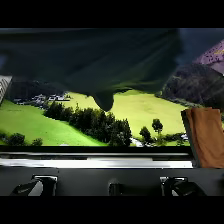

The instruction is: Fold the clothes and pants, and hang the long-sleeved shirts on hangers.

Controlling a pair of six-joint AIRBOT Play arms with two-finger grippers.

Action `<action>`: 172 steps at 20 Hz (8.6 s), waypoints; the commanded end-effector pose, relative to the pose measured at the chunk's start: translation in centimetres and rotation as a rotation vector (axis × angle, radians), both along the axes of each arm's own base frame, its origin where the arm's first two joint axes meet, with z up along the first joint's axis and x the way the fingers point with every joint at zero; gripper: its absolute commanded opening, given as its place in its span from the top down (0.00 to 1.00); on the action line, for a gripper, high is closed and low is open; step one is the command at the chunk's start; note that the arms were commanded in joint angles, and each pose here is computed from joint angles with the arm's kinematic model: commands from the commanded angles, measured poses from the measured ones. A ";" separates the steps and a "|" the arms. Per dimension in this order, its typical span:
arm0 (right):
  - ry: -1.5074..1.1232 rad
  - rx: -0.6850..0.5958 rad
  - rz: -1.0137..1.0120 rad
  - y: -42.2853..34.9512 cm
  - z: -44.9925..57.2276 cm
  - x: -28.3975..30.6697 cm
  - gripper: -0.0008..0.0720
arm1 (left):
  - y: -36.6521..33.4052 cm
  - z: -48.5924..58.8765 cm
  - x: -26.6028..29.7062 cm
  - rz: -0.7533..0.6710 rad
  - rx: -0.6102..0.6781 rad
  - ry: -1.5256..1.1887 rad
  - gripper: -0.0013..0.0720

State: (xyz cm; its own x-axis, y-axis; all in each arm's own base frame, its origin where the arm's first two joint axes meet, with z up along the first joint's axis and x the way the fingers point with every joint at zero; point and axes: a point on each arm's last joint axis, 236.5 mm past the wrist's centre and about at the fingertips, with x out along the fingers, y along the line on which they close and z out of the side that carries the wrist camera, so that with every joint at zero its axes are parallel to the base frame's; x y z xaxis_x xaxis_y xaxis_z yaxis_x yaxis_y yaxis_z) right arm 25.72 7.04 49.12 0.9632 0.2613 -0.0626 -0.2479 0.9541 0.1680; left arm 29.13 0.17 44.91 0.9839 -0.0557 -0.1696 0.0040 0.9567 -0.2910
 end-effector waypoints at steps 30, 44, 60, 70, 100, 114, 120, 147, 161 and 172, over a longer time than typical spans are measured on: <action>1.191 0.090 0.162 9.0 -44.5 24.7 0.30 | 9.5 -46.1 18.3 0.052 -0.291 1.119 0.10; 1.410 0.614 0.273 12.5 -55.7 -1.4 0.33 | 12.4 -44.5 7.7 0.163 -0.429 1.204 0.11; 1.289 0.581 0.111 14.2 -59.6 1.7 0.43 | 11.8 -44.6 7.5 0.148 -0.426 1.221 0.11; 1.358 0.577 0.180 15.2 -60.9 0.7 0.95 | 11.9 -44.5 7.5 0.104 -0.379 1.215 0.11; 1.356 0.430 0.047 2.9 -53.7 1.7 0.95 | 5.0 -55.4 2.0 -0.098 -0.558 1.172 0.16; 0.981 0.278 0.258 4.1 -43.6 7.7 0.95 | 2.9 -50.4 5.7 -0.151 -0.468 1.038 0.97; 0.491 0.010 0.269 2.3 -25.2 13.4 0.95 | 2.1 -26.9 13.7 -0.174 -0.240 0.526 0.97; 0.738 -0.019 0.115 -0.2 -23.2 20.0 0.95 | 5.8 -26.6 14.1 -0.011 -0.023 0.635 0.97; 1.025 -0.135 -0.113 -1.8 -50.6 33.3 0.95 | 4.2 -49.6 26.0 -0.050 -0.109 0.968 0.97; 1.372 -0.224 -0.079 -2.6 -53.1 25.3 0.95 | -0.7 -51.9 14.8 -0.166 -0.179 1.457 0.96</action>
State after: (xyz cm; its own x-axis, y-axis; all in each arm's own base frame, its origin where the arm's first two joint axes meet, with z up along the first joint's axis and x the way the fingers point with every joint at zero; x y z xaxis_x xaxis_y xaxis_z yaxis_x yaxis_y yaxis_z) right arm 52.79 4.61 -3.61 0.1877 0.0765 -0.9792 0.0450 0.9952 0.0863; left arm 46.43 0.63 -6.57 0.0442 -0.2577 -0.9652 -0.2867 0.9222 -0.2593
